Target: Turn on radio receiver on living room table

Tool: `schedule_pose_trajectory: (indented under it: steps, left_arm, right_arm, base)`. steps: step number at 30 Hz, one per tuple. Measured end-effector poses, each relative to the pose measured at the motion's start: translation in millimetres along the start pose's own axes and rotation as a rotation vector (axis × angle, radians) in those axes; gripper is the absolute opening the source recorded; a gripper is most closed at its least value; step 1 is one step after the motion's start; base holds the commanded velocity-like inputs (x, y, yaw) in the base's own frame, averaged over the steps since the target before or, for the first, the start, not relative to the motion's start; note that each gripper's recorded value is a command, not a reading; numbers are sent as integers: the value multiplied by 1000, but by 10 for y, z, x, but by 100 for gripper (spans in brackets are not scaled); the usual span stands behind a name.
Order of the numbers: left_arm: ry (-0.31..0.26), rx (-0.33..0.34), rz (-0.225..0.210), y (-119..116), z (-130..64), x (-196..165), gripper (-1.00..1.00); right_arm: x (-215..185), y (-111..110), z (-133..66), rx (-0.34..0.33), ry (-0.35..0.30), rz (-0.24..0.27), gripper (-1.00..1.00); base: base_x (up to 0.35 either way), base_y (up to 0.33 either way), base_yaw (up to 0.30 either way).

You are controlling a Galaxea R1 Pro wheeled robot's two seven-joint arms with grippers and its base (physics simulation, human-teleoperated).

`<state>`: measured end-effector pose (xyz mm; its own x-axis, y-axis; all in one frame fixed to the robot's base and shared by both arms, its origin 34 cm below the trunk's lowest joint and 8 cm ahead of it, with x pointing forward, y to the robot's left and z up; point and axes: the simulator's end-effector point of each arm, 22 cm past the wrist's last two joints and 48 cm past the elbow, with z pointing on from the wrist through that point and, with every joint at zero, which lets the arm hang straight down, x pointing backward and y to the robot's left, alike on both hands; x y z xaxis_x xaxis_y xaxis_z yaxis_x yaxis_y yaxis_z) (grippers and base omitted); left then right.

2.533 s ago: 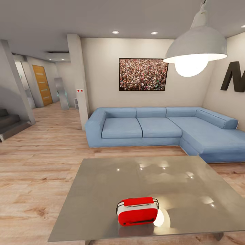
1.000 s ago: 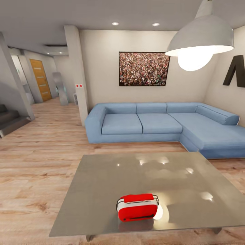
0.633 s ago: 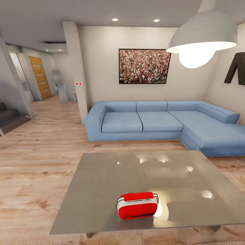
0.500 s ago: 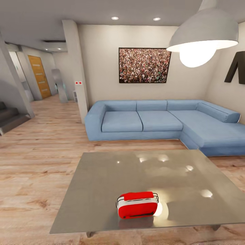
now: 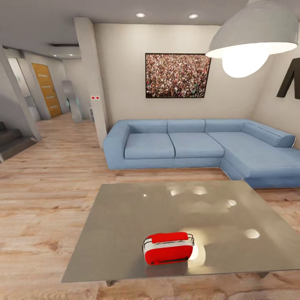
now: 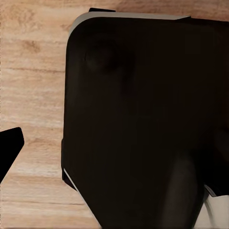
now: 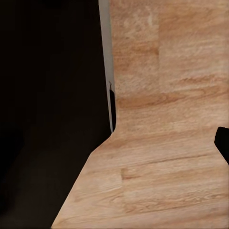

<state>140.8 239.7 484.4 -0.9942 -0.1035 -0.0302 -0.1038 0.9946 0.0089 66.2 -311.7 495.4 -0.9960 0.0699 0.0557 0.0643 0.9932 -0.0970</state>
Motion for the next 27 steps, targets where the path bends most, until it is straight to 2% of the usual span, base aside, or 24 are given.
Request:
schedule_pose_trajectory:
  steps: [27]
  left_arm:
    - [41,-7,0,30,-8,162,100]
  right_arm:
    - [157,-7,-25,-4,42,-4,100]
  base:
    - [0,0,0]
